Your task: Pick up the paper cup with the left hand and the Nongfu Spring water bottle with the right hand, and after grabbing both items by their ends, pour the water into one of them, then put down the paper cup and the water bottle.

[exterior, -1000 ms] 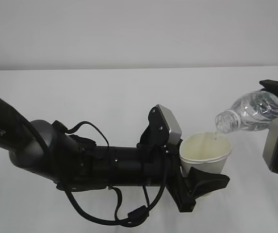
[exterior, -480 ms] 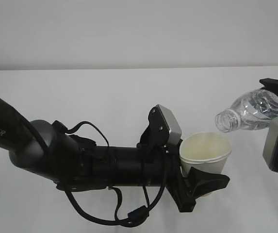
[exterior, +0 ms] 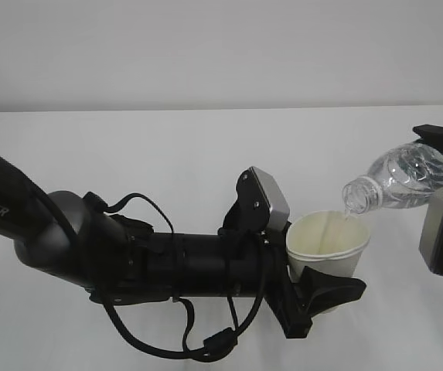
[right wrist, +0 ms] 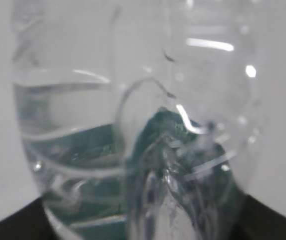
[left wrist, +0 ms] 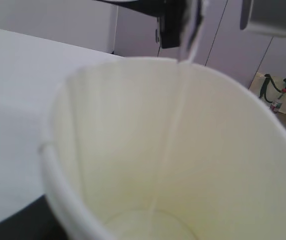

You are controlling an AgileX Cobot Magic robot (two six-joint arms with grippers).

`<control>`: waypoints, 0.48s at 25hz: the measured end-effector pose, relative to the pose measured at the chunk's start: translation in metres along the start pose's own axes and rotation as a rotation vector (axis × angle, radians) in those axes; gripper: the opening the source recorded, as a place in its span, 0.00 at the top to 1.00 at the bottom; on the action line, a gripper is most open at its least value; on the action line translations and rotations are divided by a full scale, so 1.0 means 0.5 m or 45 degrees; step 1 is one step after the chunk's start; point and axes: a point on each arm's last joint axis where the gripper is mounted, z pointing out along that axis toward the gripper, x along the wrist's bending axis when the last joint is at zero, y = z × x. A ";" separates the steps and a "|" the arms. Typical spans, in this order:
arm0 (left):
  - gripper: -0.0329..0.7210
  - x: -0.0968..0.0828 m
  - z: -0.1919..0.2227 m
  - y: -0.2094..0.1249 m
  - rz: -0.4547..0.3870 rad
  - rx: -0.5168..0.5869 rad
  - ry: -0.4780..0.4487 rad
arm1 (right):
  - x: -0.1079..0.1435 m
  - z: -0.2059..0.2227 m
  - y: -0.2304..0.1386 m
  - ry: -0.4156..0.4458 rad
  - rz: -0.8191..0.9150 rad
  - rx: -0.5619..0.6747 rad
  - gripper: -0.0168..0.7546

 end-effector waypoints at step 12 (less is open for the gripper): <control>0.37 0.000 0.000 0.000 0.001 0.001 -0.002 | 0.000 0.000 0.000 0.000 -0.014 0.000 0.42</control>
